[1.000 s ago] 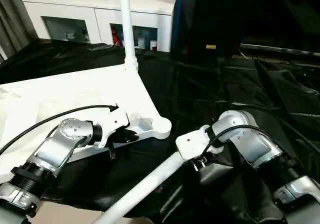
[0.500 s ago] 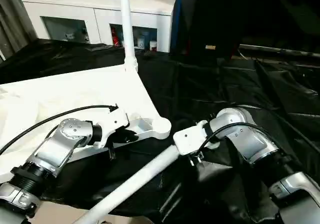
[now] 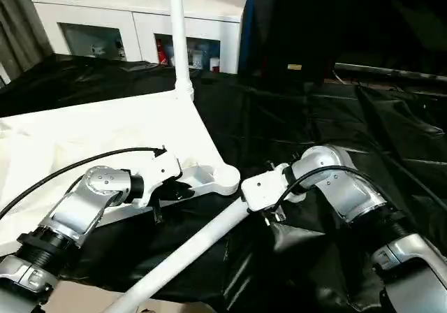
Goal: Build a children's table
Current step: Pick table leg
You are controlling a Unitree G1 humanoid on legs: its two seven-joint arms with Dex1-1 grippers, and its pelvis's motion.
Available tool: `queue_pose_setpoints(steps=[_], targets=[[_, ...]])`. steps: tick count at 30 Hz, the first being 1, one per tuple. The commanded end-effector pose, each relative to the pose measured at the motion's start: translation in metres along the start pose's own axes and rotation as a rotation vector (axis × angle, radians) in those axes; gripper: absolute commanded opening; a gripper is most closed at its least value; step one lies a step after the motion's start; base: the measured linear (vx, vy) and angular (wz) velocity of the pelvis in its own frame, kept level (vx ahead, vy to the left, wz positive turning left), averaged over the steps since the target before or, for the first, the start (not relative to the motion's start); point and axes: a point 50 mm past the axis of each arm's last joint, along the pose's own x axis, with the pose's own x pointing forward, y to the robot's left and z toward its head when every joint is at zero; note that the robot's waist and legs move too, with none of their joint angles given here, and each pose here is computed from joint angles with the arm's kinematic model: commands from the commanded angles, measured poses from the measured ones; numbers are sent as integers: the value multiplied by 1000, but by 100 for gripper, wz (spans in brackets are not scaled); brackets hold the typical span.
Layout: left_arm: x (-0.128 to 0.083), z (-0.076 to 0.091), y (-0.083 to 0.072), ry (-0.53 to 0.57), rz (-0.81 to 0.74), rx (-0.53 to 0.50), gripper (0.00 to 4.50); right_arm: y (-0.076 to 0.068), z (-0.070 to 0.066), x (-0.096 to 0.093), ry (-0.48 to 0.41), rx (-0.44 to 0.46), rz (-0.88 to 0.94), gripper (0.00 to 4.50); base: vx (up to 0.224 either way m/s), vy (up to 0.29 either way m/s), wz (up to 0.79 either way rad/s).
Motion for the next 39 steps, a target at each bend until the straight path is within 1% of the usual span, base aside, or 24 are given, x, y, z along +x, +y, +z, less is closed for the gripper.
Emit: queue_pose_setpoints(steps=[1, 4, 5, 11, 14, 16, 18, 21, 22, 23, 24, 25, 27, 28, 30, 34, 35, 38, 39], targets=[[-1, 16, 4, -49, 1, 59, 0, 27, -18, 17, 53, 108, 142, 28, 0, 0, 0], [-1, 16, 3, -50, -3, 59, 0, 29, -17, 17, 29, 121, 136, 8, 0, 0, 0], [-2, 16, 2, -51, -7, 58, 0, 30, -15, 18, 5, 133, 127, 3, 0, 0, 0], [-2, 15, 1, -56, -16, 57, 0, 36, -13, 19, -24, 148, 151, 3, 0, 0, 0], [-3, 15, 1, -57, -13, 58, 0, 35, -11, 18, -25, 111, 155, 3, 0, 0, 0], [-3, 14, 0, -57, -14, 57, 0, 33, -11, 18, -36, 118, 144, 3, 0, 0, 0], [-4, 13, 0, -56, -14, 57, 0, 29, -10, 16, -65, 145, 140, 38, 0, 0, 0], [-5, 12, -2, -53, -16, 57, 0, 22, -9, 1, -81, 160, 145, 44, 0, 0, 0], [-5, 12, -2, -53, -17, 57, 0, 21, -9, -3, -82, 158, 145, 57, 0, 0, 0], [-6, 12, -2, -53, -16, 57, 0, 19, -8, -7, -87, 154, 141, 81, 0, 0, 0], [-6, 11, -2, -53, -16, 57, 0, 18, -7, -12, -95, 155, 137, 81, 0, 0, 0], [-6, 11, -2, -53, -16, 57, 0, 17, -7, -12, -95, 155, 136, 83, 0, 0, 0], [-6, 11, -3, -52, -16, 56, 0, 12, -6, -25, -103, 155, 127, 107, 0, 0, 0], [-6, 11, -3, -52, -16, 56, 0, 12, -6, -25, -103, 155, 127, 107, 0, 0, 0], [-6, 10, -3, -52, -16, 58, 0, 3, -1, -47, -91, 132, 123, 128, 0, 0, 0], [-6, 11, -3, -52, -16, 60, 0, 0, 3, -53, -91, 110, 124, 163, 0, 0, 0], [-6, 11, -3, -53, -17, 60, 0, -2, 6, -54, -99, 96, 120, 172, 0, 0, 0], [-5, 11, -4, -55, -18, 60, 0, -6, 12, -52, -118, 69, 107, 195, 0, 0, 0], [-5, 11, -4, -55, -19, 60, 0, -9, 15, -49, -125, 49, 96, 203, 0, 0, 0]])
